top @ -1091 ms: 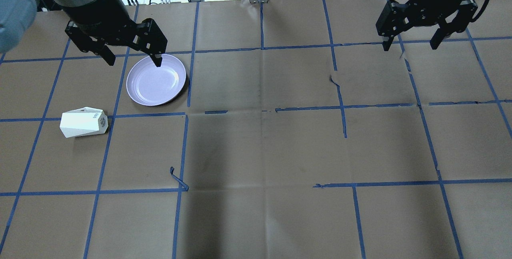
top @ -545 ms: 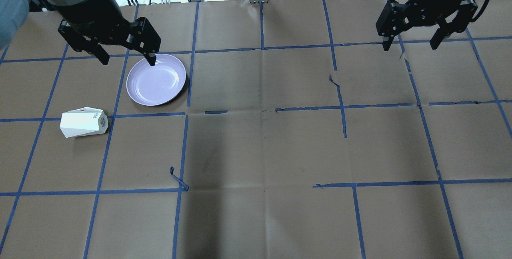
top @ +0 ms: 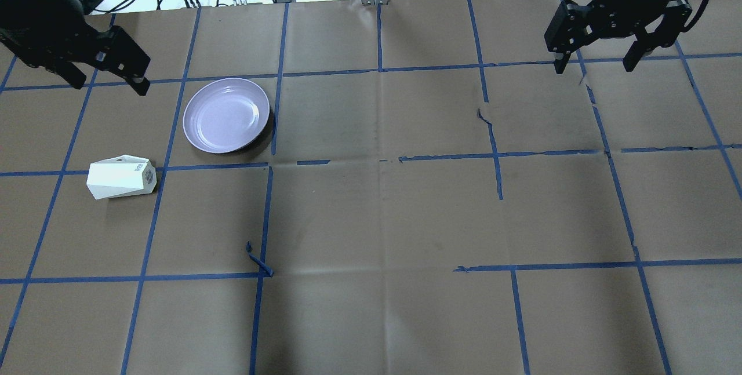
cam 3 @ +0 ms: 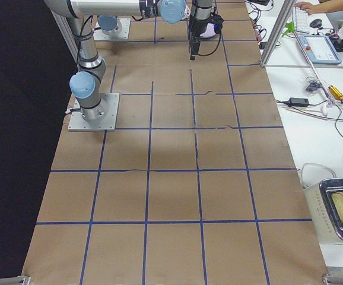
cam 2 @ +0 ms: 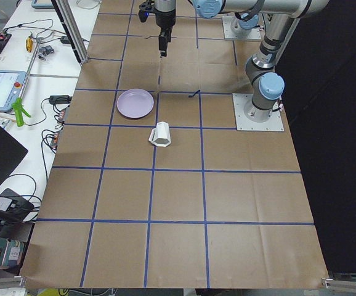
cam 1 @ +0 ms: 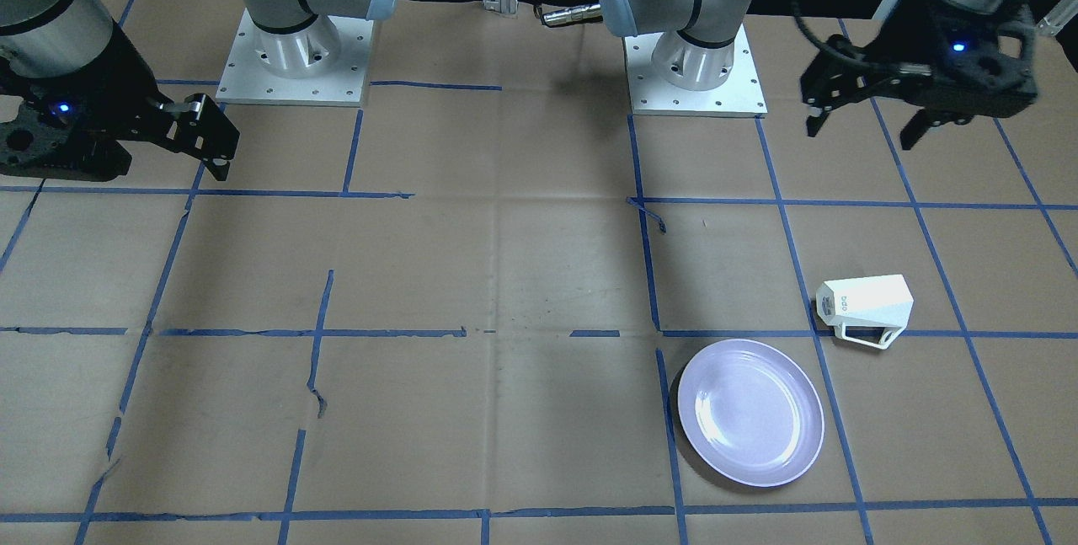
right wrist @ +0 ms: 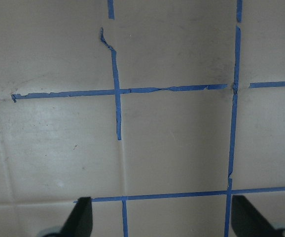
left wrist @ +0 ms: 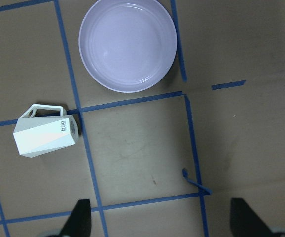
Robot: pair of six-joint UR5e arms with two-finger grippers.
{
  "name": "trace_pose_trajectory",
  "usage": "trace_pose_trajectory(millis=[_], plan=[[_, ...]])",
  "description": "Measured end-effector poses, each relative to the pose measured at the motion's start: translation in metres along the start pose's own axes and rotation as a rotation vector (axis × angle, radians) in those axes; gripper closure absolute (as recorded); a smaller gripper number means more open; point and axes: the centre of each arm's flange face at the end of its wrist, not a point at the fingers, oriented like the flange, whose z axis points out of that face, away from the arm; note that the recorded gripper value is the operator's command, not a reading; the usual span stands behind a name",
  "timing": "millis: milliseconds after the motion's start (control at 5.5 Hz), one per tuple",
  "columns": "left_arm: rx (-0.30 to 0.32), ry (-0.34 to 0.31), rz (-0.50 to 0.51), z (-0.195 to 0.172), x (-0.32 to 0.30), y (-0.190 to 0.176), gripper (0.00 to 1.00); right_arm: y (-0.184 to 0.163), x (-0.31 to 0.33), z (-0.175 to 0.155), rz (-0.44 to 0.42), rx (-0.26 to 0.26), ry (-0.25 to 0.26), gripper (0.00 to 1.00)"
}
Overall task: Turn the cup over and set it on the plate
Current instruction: 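Move the left gripper from above the plate toward the white cup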
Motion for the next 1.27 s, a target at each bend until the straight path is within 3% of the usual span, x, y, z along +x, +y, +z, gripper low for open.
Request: trace_pose_trajectory(millis=[364,545,909,1273], plan=[[-0.019,0.066,0.05,0.018,-0.13,0.034,0.02,0.0,0.0,0.0,0.001,0.0,0.0,0.0],[0.002,0.147,0.029,0.042,-0.191,0.049,0.02,0.0,0.0,0.0,0.0,0.0,0.0,0.0],[0.047,0.344,-0.067,0.12,-0.287,0.064,0.02,0.0,0.0,0.0,0.0,0.0,0.0,0.0],[0.064,0.554,-0.076,0.223,-0.328,0.047,0.02,0.0,0.0,0.0,0.0,0.0,0.0,0.0]])
